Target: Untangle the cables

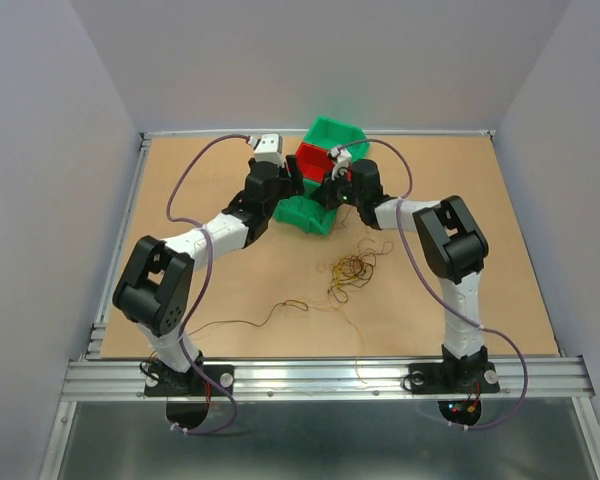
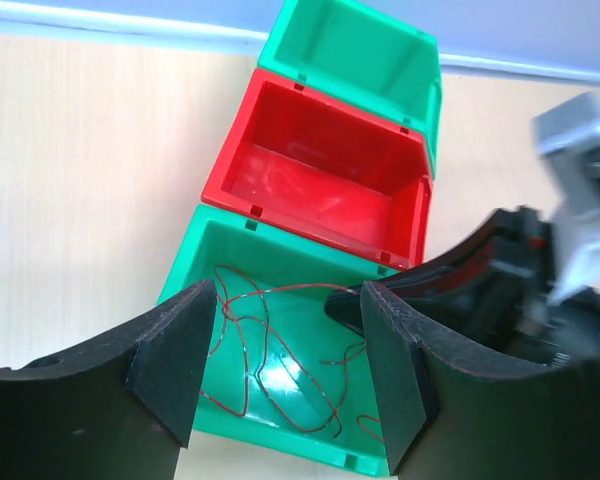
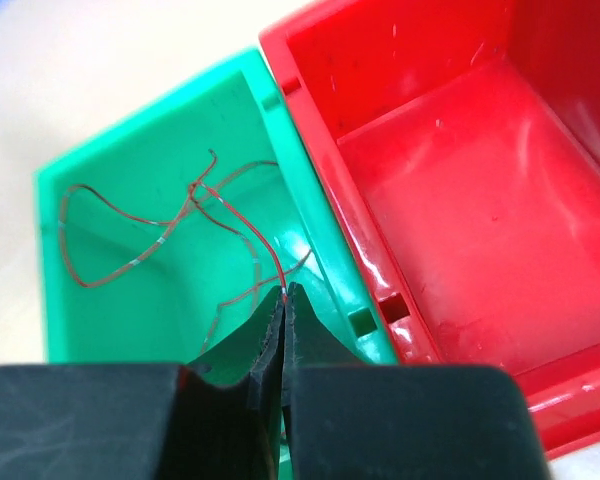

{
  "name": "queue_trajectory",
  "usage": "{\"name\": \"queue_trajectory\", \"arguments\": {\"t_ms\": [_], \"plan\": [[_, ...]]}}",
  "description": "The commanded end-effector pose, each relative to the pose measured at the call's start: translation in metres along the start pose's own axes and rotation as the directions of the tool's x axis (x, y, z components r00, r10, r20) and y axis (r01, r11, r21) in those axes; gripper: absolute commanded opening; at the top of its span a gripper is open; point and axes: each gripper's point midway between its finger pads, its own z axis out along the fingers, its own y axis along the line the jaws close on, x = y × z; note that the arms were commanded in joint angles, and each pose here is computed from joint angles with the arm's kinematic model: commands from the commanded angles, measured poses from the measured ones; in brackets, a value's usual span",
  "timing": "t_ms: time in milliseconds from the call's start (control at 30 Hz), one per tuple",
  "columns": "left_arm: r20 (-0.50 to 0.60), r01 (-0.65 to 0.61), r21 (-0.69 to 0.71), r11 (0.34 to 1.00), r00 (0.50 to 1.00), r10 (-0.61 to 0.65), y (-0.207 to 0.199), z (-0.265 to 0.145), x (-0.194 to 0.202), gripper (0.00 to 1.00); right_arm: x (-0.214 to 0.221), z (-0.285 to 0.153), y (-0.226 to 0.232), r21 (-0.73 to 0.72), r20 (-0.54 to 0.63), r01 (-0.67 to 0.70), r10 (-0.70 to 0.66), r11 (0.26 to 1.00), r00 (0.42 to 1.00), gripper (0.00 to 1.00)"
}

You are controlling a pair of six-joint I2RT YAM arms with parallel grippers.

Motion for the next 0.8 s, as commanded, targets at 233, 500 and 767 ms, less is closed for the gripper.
{"name": "queue_trajectory", "arguments": {"t_ms": [233,500,767], "plan": [[0.298,-0.072,-0.002,0.997,0.952,0.069,0.036,-0.092,-0.129,0.99,-0.008,0.014,0.015,0.076,-0.092,0.120,-0.113,0.990,0.989,0.23],[0.258,-0.468,0.114,0.876,0.866,0.429,0.053,-0.166,-0.091,0.99,-0.070,-0.016,0.050,0.014,0.049,0.161,-0.161,0.987,0.986,0.80],[0.360,-0.508,0.005,0.862,0.805,0.472,0.072,-0.194,-0.104,0.99,-0.067,-0.056,0.100,-0.138,0.074,0.222,-0.214,0.965,0.974,0.99]]}}
